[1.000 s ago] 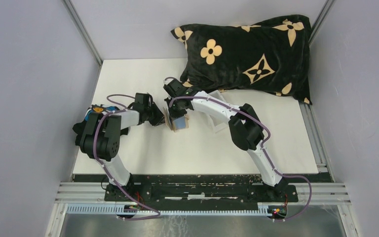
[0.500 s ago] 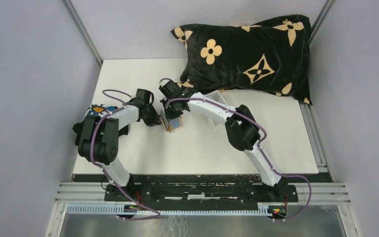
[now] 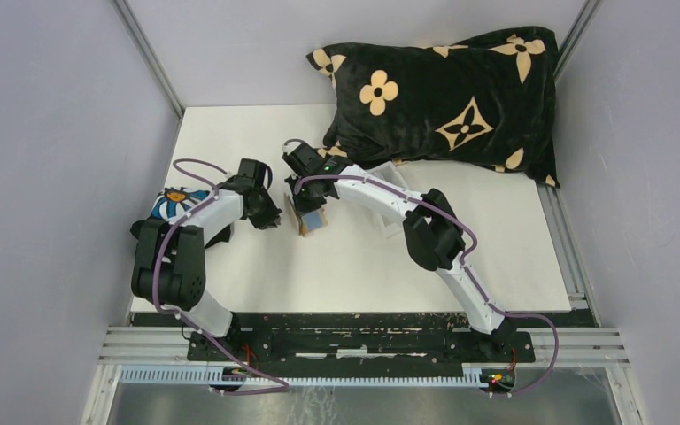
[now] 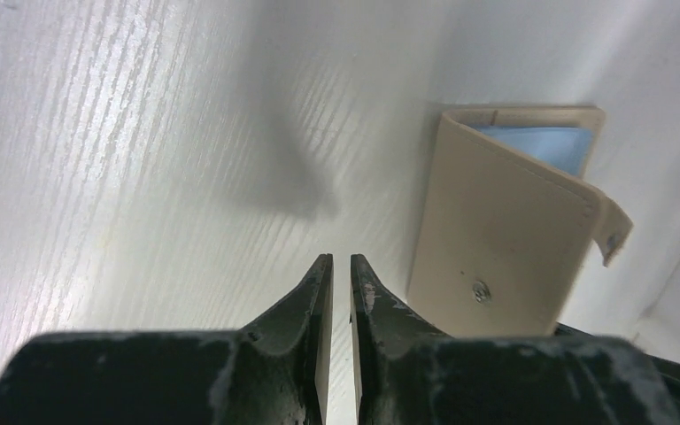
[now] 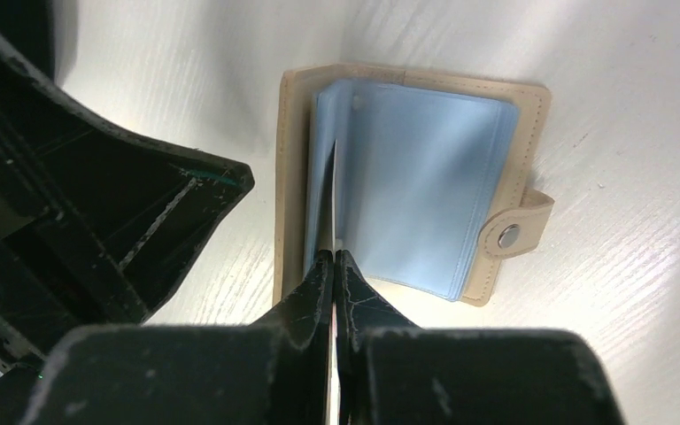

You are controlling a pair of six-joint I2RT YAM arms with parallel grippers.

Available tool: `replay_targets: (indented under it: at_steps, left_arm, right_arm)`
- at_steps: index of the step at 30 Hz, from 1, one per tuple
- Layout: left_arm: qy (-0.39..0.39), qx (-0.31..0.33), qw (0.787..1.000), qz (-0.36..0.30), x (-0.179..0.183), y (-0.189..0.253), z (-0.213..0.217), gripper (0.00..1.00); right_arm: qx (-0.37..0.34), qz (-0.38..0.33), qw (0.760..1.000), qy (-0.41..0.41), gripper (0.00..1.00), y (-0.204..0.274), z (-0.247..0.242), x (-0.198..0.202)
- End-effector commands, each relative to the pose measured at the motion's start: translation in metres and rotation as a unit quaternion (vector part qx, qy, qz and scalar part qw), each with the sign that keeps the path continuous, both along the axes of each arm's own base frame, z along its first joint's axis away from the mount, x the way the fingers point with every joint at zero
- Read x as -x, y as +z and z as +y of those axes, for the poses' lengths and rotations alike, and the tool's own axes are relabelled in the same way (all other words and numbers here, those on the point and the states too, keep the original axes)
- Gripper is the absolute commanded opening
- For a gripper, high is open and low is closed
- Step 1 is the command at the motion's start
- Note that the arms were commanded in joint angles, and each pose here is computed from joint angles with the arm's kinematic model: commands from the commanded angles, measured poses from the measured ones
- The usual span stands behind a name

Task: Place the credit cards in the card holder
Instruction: Open the card holder at the center of the board.

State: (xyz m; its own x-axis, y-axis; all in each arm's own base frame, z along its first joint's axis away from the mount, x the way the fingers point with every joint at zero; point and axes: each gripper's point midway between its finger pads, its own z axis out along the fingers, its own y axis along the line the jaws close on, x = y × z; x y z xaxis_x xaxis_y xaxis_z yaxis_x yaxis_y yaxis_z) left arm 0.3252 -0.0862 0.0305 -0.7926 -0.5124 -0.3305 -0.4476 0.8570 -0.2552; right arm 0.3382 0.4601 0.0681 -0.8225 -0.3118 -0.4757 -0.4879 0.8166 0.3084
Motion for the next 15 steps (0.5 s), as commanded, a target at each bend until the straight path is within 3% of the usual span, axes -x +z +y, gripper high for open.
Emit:
replay_targets:
  at_steps: [1,15]
  left_arm:
    - [0.004,-0.009,0.999,-0.05,-0.013,0.034,0.005,0.2]
    - [0.038,-0.007,0.991,-0.128,-0.035,0.088,0.012,0.21]
  right_arm:
    - [-0.025,-0.036,0.999,0.015,0.01,0.029,0.018,-0.003]
    - [-0.024,-0.047,0.998,0.033,0.01,0.04,0.028,0.008]
